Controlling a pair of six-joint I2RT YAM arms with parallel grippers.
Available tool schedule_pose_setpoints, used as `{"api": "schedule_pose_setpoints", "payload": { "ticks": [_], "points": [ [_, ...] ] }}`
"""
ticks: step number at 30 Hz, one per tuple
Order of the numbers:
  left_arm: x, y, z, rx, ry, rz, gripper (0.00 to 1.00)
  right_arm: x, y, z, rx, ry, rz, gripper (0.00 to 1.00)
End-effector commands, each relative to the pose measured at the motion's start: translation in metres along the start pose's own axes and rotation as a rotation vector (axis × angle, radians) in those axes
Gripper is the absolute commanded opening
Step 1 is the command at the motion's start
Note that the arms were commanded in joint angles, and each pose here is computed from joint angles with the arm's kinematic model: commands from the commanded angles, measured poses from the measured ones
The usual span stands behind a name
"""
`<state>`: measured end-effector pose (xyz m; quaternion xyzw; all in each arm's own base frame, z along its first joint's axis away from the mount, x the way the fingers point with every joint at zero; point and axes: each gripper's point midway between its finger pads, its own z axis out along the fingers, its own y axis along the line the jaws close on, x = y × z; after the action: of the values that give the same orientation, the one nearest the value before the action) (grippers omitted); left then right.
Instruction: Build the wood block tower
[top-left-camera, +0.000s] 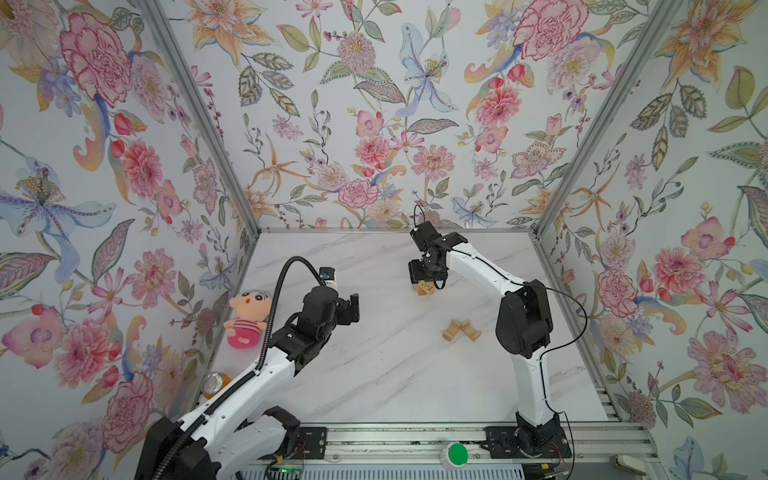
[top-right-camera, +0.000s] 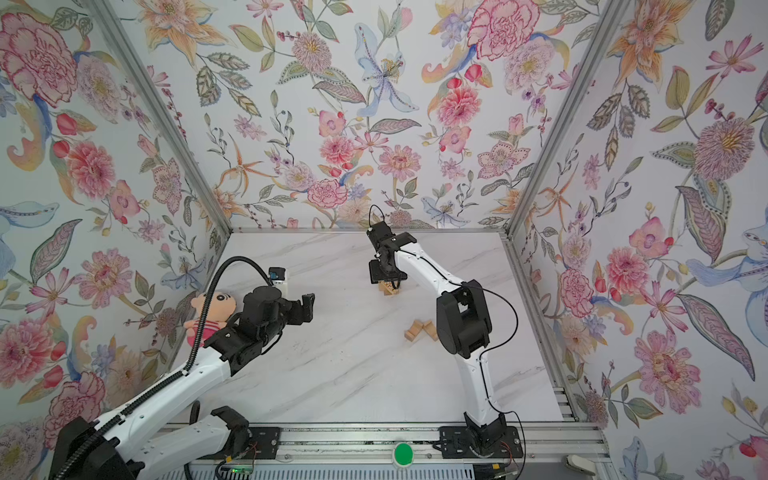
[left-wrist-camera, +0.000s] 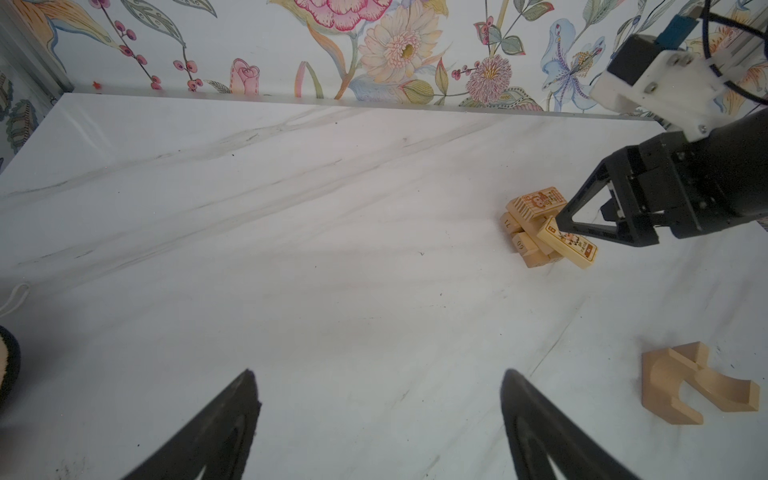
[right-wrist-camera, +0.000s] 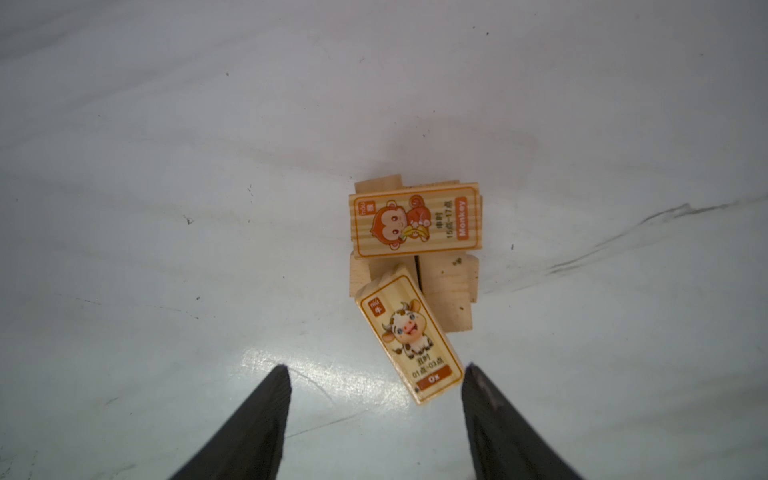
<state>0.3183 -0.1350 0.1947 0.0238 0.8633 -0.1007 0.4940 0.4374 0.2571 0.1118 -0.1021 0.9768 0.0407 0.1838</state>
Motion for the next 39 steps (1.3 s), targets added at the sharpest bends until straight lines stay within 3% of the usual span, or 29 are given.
{"api": "schedule_pose_setpoints", "payload": {
  "ticks": [1,6,13,25,39],
  "points": [
    [0.009,0.007,-0.003,-0.011,0.026,-0.012,0.92,0.009,-0.004,-0.011,0.019,0.014,-0.005,0.68],
    [0.008,0.006,-0.002,-0.01,0.027,-0.011,0.92,0.017,-0.001,-0.032,0.033,-0.015,0.017,0.69],
    [0.011,0.003,0.0,0.003,0.033,0.0,0.92,0.039,0.02,-0.049,-0.047,0.008,0.009,0.59],
    [0.012,0.007,-0.002,-0.008,0.034,0.009,0.92,0.066,0.03,-0.009,-0.071,0.106,0.016,0.56],
    [0.01,0.01,0.0,-0.031,0.04,0.011,0.92,0.065,0.022,0.024,-0.059,0.147,0.017,0.56]
  ]
}}
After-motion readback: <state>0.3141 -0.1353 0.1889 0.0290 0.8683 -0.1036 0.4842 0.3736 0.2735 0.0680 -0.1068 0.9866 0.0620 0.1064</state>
